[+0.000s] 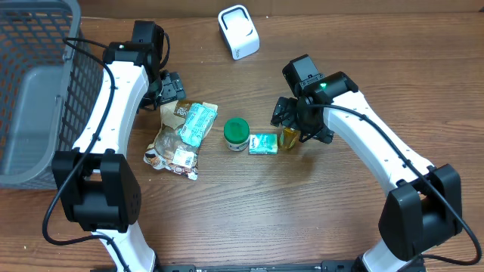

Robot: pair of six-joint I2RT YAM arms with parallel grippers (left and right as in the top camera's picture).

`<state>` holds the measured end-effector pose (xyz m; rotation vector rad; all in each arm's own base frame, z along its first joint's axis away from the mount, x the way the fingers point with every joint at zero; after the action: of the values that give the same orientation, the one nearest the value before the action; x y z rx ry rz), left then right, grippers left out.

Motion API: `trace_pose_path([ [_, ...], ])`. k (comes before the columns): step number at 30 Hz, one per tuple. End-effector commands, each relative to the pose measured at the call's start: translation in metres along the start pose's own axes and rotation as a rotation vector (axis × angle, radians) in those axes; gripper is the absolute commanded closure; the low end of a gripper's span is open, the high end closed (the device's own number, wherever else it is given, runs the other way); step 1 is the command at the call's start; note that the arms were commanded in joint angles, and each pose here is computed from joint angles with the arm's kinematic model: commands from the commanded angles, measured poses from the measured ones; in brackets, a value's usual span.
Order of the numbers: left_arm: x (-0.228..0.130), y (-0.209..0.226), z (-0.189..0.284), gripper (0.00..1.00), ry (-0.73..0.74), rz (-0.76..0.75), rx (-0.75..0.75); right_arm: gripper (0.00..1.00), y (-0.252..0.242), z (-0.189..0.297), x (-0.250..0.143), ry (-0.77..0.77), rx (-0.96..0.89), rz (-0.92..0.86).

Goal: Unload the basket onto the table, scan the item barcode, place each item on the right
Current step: 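Lower the right gripper around the Vim bottle and close on it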

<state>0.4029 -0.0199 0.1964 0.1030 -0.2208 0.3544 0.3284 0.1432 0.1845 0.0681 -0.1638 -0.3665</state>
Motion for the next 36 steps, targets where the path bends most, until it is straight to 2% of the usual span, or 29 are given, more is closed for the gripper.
trace_pose_path([
  [1,0.0027,0.0006,0.0017,0.00,-0.011,-0.010,0.008,0.03,-0.0013,-0.0009,-0.0001,-0.004,-0.010,-0.004],
  [4,0.0027,0.0006,0.0017,0.00,-0.011,-0.010,0.008,0.09,-0.0014,-0.0009,-0.0003,-0.003,-0.010,-0.004],
  [8,0.0027,0.0006,0.0017,0.00,-0.011,-0.010,0.008,0.23,-0.0015,-0.0010,-0.0003,-0.003,-0.011,-0.004],
  [20,0.0027,0.0006,0.0017,0.00,-0.011,-0.010,0.008,0.42,-0.0020,-0.0010,-0.0007,-0.001,-0.013,-0.003],
  [36,0.0027,0.0006,0.0017,0.00,-0.011,-0.010,0.008,0.47,0.0005,-0.0010,0.0022,-0.019,-0.002,0.253],
])
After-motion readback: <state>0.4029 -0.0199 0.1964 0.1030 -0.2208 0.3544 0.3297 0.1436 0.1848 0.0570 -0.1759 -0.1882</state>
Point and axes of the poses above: each gripper's point midway between its finger pads, its own z axis back along the fingers, its own y axis along the line the jaws close on, x = y × z, the point moved 8 cm from there along z, back along the fingers, and after that the axes turned 2 degrees about -z, right-handed, at the moved point
